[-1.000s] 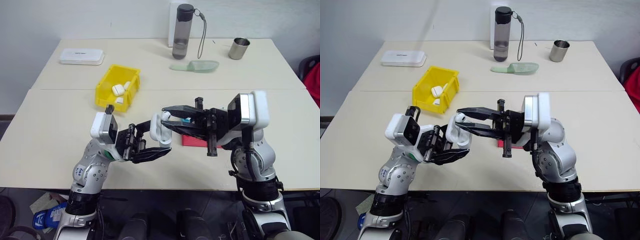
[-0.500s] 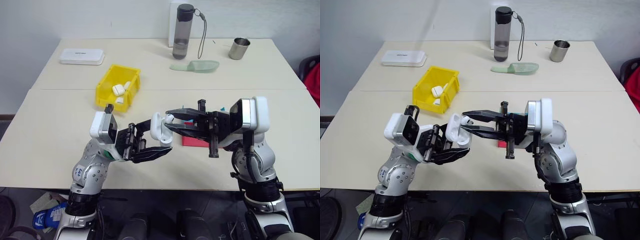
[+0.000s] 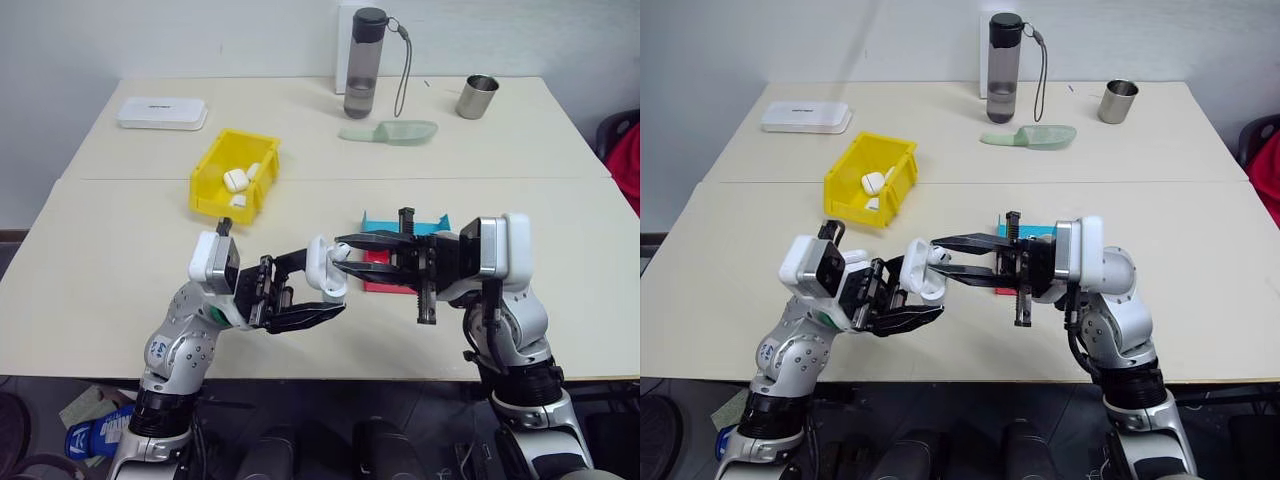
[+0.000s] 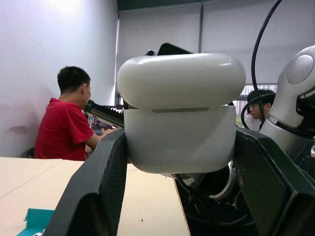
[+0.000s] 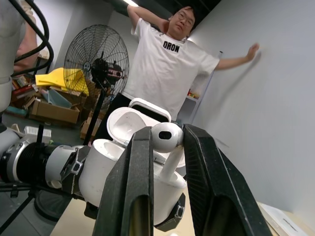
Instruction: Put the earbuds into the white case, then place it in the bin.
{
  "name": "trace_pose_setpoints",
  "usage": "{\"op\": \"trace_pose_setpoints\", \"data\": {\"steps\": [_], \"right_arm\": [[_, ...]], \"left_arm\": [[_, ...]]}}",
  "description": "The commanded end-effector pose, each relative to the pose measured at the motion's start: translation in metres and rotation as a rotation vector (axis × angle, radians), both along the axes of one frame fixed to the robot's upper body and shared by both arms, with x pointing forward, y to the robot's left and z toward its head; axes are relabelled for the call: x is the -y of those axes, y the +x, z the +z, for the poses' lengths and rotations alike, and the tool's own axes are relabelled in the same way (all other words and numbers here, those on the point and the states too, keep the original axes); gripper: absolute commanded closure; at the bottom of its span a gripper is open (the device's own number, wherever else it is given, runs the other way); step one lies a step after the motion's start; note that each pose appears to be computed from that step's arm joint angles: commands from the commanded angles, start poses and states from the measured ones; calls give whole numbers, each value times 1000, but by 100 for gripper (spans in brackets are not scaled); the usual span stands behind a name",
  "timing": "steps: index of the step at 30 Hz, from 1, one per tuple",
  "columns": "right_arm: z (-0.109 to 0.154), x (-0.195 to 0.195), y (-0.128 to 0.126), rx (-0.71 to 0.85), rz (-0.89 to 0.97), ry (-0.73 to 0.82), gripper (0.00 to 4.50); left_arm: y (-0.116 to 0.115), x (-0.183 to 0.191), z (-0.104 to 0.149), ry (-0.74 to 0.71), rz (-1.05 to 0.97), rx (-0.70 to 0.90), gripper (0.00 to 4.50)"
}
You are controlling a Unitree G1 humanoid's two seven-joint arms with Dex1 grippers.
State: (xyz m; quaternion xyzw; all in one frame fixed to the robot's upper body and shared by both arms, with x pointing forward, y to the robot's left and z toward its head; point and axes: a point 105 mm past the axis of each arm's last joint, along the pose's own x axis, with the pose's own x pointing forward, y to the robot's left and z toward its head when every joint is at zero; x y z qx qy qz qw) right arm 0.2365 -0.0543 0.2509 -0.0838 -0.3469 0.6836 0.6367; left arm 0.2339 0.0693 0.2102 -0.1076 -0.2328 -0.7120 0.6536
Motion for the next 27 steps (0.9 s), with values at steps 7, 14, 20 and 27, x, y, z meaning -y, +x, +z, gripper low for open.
{"op": "trace_pose_setpoints", "data": {"steps": [7,14,20,27], "right_arm": [[-19,-9,4,-53,27,-140,406],[-13,-12,2,-60,58,-158,406],[-15,-11,1,-73,73,-201,406],[-14,-6,4,-135,66,-207,406]], "left_arm": [[-13,4,12,-29,-58,102,173],[-14,7,8,-5,-68,109,173],[-13,9,9,-10,-71,126,173],[-13,11,13,-17,-71,149,173]]}}
